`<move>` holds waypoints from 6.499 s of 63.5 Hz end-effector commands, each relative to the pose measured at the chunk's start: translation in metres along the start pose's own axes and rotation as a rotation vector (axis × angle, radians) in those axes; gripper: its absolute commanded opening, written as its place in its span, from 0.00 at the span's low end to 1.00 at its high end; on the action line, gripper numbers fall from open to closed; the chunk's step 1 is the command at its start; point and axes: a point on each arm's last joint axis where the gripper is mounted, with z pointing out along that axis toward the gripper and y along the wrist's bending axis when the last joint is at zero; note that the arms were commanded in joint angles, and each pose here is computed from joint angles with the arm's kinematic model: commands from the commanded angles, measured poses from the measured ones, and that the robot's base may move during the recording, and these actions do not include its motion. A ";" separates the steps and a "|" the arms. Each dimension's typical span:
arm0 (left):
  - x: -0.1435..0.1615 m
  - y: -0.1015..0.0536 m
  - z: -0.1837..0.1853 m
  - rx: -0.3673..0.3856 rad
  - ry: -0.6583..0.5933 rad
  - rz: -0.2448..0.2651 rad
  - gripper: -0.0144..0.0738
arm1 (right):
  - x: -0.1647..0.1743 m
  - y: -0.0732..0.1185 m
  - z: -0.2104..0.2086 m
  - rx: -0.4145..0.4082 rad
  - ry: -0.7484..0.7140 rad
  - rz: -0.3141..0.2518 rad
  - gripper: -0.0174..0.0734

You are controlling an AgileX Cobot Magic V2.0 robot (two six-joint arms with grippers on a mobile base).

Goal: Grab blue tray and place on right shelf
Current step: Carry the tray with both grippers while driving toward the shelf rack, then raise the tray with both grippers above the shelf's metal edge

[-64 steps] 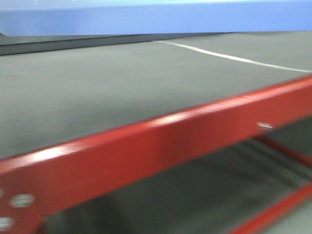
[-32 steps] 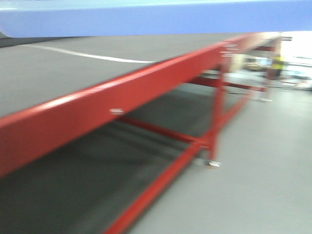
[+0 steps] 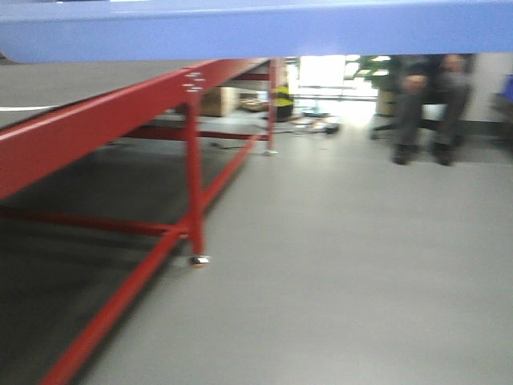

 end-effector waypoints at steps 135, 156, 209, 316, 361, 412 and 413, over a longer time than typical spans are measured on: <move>0.006 -0.004 -0.015 0.045 0.022 0.032 0.11 | -0.010 0.000 -0.017 -0.029 -0.132 -0.030 0.25; 0.006 -0.004 -0.015 0.047 0.023 0.031 0.11 | -0.010 0.000 -0.017 -0.029 -0.132 -0.030 0.25; 0.007 -0.004 -0.015 0.051 0.024 0.030 0.11 | -0.010 0.000 -0.017 -0.029 -0.132 -0.030 0.25; 0.007 -0.004 -0.015 0.051 0.024 0.030 0.11 | -0.010 0.000 -0.017 -0.029 -0.132 -0.030 0.25; 0.007 -0.004 -0.015 0.051 0.024 0.030 0.11 | -0.010 0.000 -0.017 -0.029 -0.132 -0.030 0.25; 0.007 -0.004 -0.015 0.051 0.024 0.030 0.11 | -0.010 0.000 -0.017 -0.029 -0.132 -0.030 0.25; 0.007 -0.004 -0.015 0.051 0.024 0.030 0.11 | -0.010 0.000 -0.017 -0.029 -0.132 -0.030 0.25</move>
